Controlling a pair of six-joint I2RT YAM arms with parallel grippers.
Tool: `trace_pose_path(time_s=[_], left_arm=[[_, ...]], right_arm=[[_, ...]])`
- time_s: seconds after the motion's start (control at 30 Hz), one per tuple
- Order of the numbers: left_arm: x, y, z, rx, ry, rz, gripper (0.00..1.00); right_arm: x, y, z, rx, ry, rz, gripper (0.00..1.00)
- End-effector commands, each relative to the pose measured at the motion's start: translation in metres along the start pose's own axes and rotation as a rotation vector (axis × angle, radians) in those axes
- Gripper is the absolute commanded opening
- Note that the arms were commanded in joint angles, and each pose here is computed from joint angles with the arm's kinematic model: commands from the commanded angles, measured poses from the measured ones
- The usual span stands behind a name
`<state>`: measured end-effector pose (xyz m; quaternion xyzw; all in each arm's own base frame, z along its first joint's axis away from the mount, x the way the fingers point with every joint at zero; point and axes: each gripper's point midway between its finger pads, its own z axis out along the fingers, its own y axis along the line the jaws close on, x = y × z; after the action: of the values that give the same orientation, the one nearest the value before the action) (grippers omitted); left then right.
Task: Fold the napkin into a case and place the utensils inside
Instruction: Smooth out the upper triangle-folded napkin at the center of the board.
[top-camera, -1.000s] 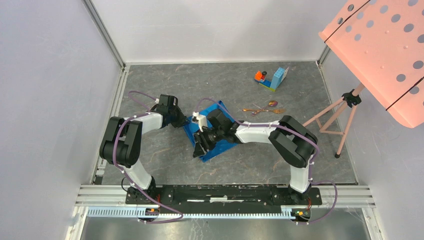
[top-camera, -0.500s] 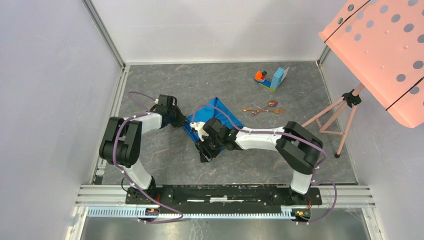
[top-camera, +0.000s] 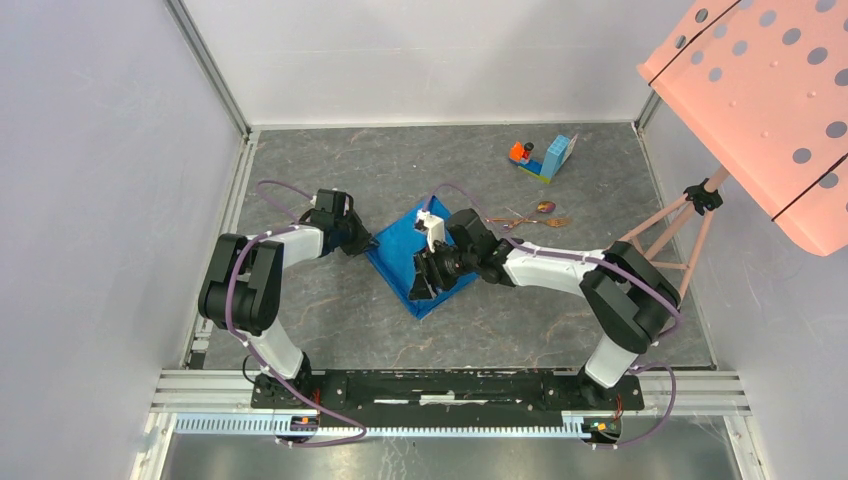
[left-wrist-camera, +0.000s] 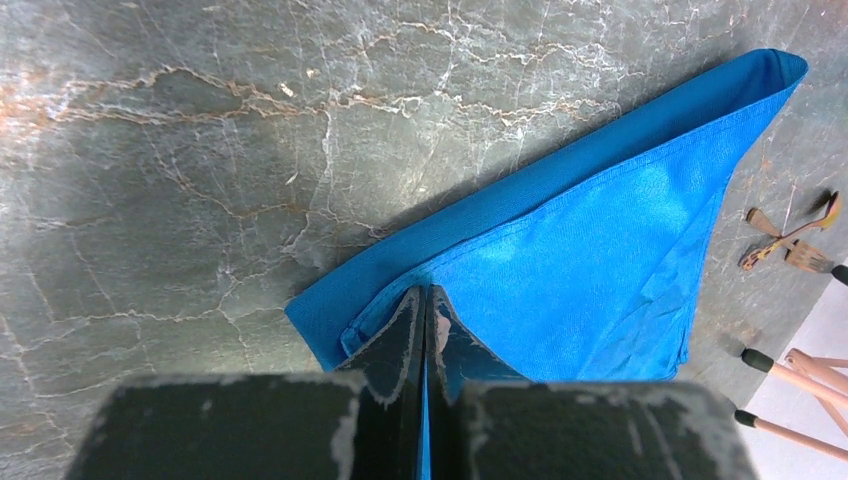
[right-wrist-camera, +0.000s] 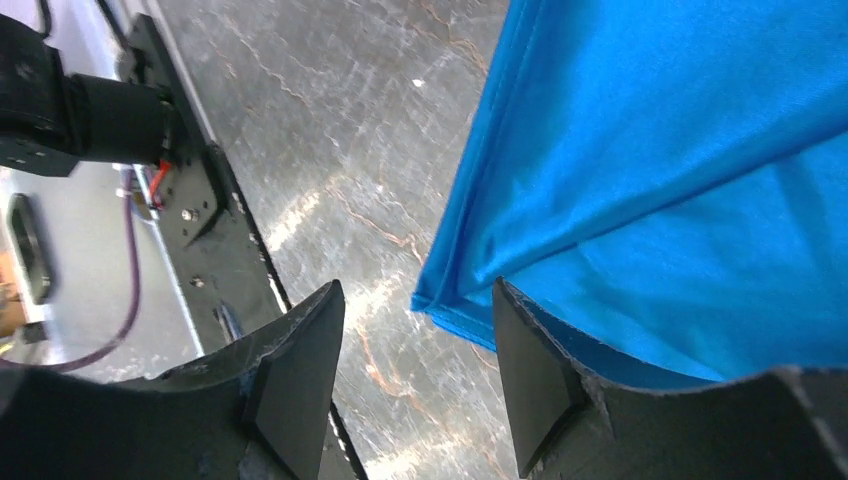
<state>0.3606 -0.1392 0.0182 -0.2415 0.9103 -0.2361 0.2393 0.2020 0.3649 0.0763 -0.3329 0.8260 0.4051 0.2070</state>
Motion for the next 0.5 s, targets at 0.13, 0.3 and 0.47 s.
trace_pose_path(time_s=[0.13, 0.3, 0.47], left_arm=[[0.007, 0.013, -0.01, -0.056, 0.05, 0.084, 0.02], [0.009, 0.014, -0.009, -0.056, 0.055, 0.078, 0.02], [0.01, 0.015, -0.008, -0.059, 0.059, 0.079, 0.02]], right_arm=[[-0.007, 0.019, 0.016, -0.201, -0.063, 0.09, 0.55], [0.006, 0.004, 0.018, -0.152, -0.057, 0.11, 0.49], [0.012, -0.001, 0.017, -0.131, -0.047, 0.104, 0.51]])
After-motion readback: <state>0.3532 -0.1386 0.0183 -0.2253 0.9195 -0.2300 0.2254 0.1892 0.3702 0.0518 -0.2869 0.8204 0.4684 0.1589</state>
